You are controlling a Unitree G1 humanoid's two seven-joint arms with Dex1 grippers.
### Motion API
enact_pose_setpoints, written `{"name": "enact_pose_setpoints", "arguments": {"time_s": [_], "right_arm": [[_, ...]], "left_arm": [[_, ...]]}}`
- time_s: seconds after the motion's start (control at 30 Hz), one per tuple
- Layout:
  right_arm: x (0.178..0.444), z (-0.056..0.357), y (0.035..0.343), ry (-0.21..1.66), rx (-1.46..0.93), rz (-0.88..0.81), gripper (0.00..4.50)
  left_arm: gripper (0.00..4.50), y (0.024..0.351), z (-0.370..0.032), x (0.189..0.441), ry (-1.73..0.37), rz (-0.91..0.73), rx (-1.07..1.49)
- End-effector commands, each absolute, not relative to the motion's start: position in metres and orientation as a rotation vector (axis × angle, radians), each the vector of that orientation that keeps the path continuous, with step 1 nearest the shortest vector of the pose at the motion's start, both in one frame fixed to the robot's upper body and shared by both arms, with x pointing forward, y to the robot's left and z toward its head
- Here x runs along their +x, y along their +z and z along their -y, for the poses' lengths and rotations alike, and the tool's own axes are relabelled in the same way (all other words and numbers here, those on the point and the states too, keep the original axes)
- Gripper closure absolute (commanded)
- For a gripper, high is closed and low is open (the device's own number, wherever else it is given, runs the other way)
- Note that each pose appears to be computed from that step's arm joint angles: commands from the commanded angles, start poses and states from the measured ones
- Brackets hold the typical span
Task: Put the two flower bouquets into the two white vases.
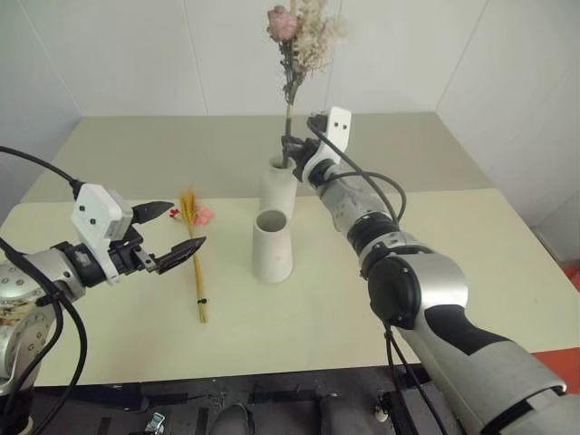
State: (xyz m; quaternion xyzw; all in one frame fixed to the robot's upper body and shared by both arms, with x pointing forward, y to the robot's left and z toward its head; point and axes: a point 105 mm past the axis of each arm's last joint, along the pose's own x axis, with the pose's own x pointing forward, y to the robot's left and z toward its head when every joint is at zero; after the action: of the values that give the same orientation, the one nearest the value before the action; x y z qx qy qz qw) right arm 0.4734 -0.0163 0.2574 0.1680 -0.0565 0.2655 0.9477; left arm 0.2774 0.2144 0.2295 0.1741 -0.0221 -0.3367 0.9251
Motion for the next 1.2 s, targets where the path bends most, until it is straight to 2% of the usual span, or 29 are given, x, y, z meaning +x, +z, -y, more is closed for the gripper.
{"name": "enact_pose_setpoints", "arguments": {"time_s": [0.03, 0.27, 0.63, 0.87, 1.2], "right_arm": [[0.47, 0.015, 0.286, 0.57, 0.323, 0.229, 4.39], [0.463, 0.016, 0.288, 0.612, 0.406, 0.326, 4.39], [0.456, 0.008, 0.269, 0.57, 0.333, 0.387, 4.39], [0.451, 0.01, 0.274, 0.616, 0.371, 0.445, 4.39], [0.444, 0.013, 0.271, 0.677, 0.282, 0.495, 0.99]], "left_arm": [[0.0, 0.238, -0.213, 0.274, -0.679, 0.082, 0.387], [0.0, 0.238, -0.213, 0.276, -0.682, 0.085, 0.387], [0.0, 0.239, -0.212, 0.279, -0.696, 0.086, 0.39], [0.0, 0.238, -0.215, 0.278, -0.687, 0.084, 0.391], [0.0, 0.239, -0.214, 0.281, -0.689, 0.091, 0.392]]}}
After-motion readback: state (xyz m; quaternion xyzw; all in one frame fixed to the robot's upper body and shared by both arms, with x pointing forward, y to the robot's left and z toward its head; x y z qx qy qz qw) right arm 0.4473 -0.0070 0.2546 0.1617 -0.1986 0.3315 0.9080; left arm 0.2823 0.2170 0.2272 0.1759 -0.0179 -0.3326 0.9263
